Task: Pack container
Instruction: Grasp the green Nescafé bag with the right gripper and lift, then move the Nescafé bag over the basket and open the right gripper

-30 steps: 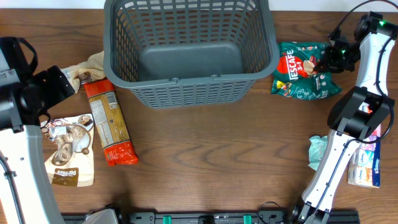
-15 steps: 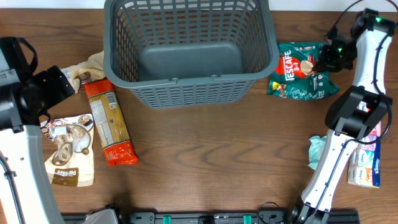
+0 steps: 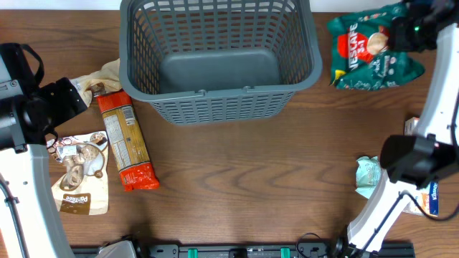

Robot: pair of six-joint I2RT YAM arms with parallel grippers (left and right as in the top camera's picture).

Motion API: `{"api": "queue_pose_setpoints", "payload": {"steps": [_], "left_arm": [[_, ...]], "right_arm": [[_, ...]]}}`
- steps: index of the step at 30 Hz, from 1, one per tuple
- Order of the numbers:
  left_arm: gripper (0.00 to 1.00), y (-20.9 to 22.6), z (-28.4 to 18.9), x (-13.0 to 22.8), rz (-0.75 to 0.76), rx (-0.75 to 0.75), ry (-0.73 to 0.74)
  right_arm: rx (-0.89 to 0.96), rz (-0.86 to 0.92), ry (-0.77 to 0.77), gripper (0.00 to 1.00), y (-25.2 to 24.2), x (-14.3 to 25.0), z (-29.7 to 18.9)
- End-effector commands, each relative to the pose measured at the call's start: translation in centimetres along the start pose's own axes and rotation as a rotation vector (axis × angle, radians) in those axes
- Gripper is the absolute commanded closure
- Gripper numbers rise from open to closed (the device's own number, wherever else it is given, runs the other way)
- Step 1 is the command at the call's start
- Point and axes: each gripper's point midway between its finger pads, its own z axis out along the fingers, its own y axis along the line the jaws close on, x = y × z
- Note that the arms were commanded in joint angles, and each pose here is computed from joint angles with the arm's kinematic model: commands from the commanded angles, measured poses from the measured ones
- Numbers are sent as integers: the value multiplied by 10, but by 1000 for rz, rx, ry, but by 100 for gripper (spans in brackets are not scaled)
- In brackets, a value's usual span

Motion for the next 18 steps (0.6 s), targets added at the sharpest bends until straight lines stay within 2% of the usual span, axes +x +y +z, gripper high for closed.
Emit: {"api": "queue_pose_setpoints", "payload": {"steps": [1,6,10,15,18], "left_arm": [[1,0,-3,-3,10,2,-7],[1,0,-3,-2,11,2,-6],[1,0,-3,-2,11,1,-3],[1,0,-3,-1,12,1,-2],[1,0,-3,-1,12,1,-1]], "right_arm": [[17,13,-122,99,3,-14,-48],[46,9,-285,99,12,-30,-105],[50,-41,-481,99,35,-50,-165],[-1,-187,-709,99,90,-74,-226],[-110,-370,-810,99,150,-81,-249]]}}
